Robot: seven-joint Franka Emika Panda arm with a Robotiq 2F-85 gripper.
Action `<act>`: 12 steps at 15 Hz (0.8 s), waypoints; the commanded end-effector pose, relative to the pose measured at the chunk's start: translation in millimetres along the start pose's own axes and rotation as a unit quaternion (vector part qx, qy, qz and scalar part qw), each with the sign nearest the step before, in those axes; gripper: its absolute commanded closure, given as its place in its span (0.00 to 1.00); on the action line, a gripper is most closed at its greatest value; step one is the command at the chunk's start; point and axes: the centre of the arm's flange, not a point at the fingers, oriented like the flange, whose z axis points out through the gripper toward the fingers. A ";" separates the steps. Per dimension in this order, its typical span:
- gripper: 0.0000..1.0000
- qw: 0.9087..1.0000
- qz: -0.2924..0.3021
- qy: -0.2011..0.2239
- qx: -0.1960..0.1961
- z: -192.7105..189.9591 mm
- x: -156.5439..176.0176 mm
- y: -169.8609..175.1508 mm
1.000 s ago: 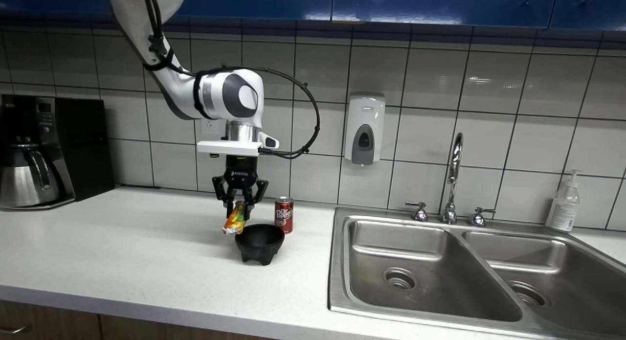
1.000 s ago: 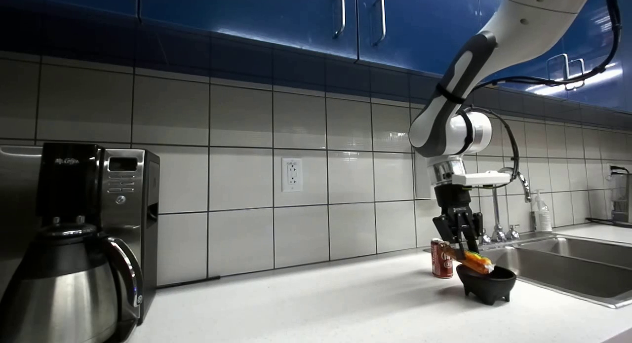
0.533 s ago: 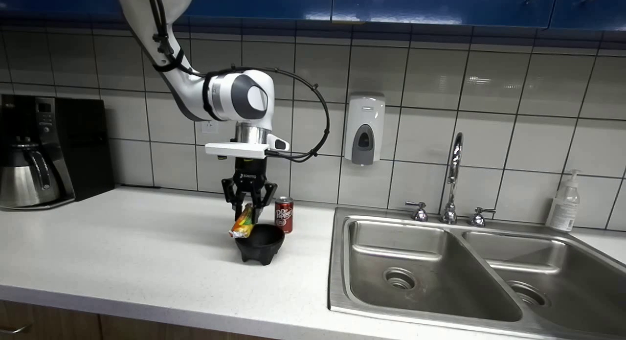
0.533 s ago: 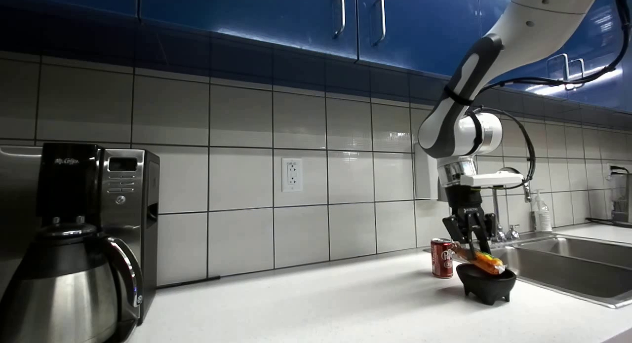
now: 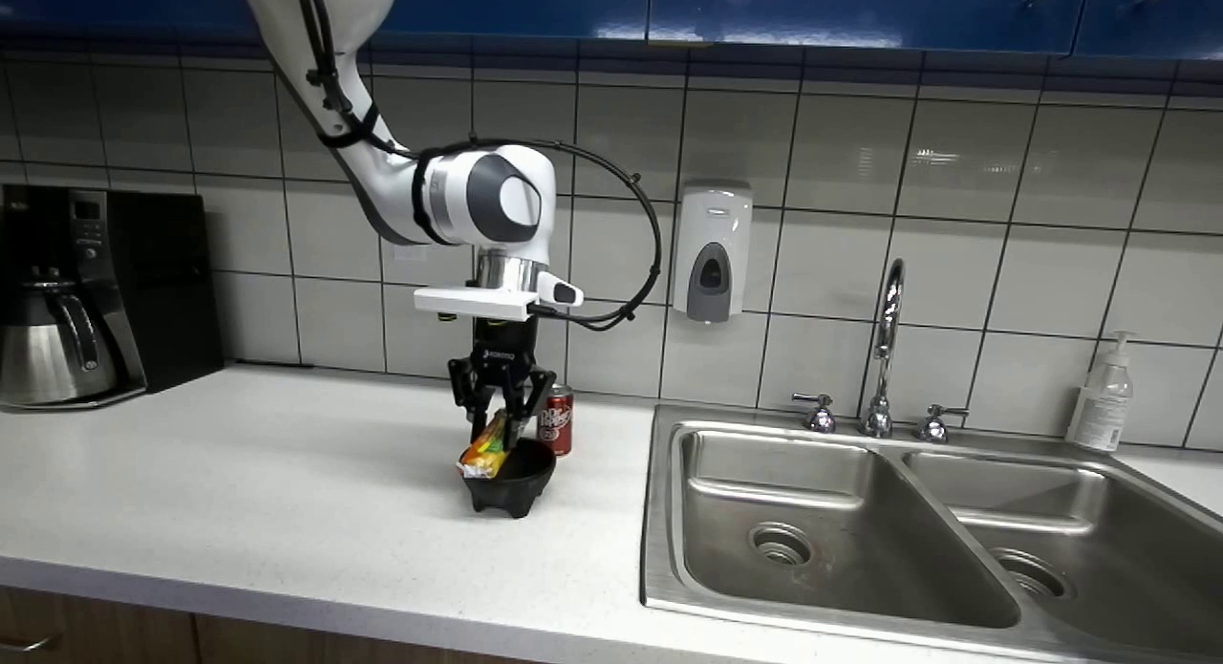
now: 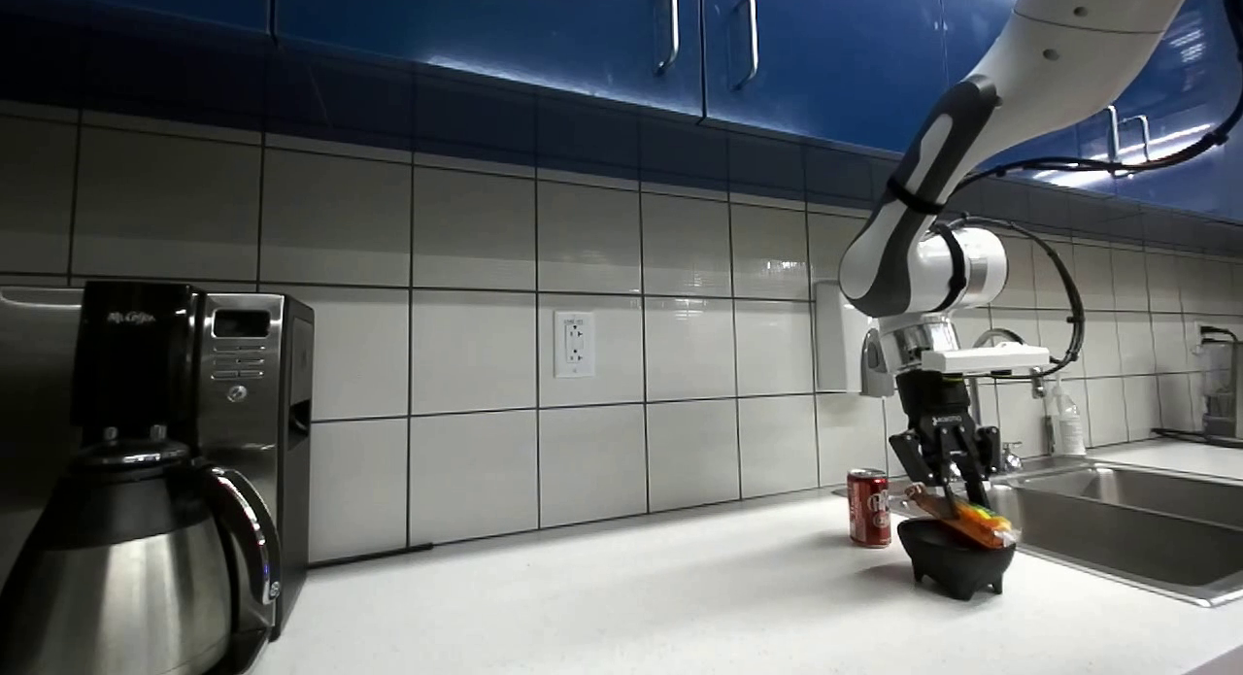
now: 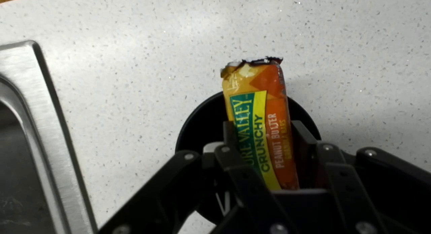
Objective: Put the orange packet in the black bowl
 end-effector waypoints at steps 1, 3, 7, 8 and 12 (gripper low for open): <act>0.82 1.000 0.021 0.003 0.010 3.1 -0.5 4.4; 0.31 1.000 0.021 0.001 0.008 4.7 -0.6 3.8; 0.02 1.000 0.024 0.002 0.008 4.2 -1.4 2.6; 0.00 1.000 0.024 0.003 0.008 3.8 -2.1 2.2; 0.00 1.000 0.024 0.005 0.011 1.8 -9.0 -3.9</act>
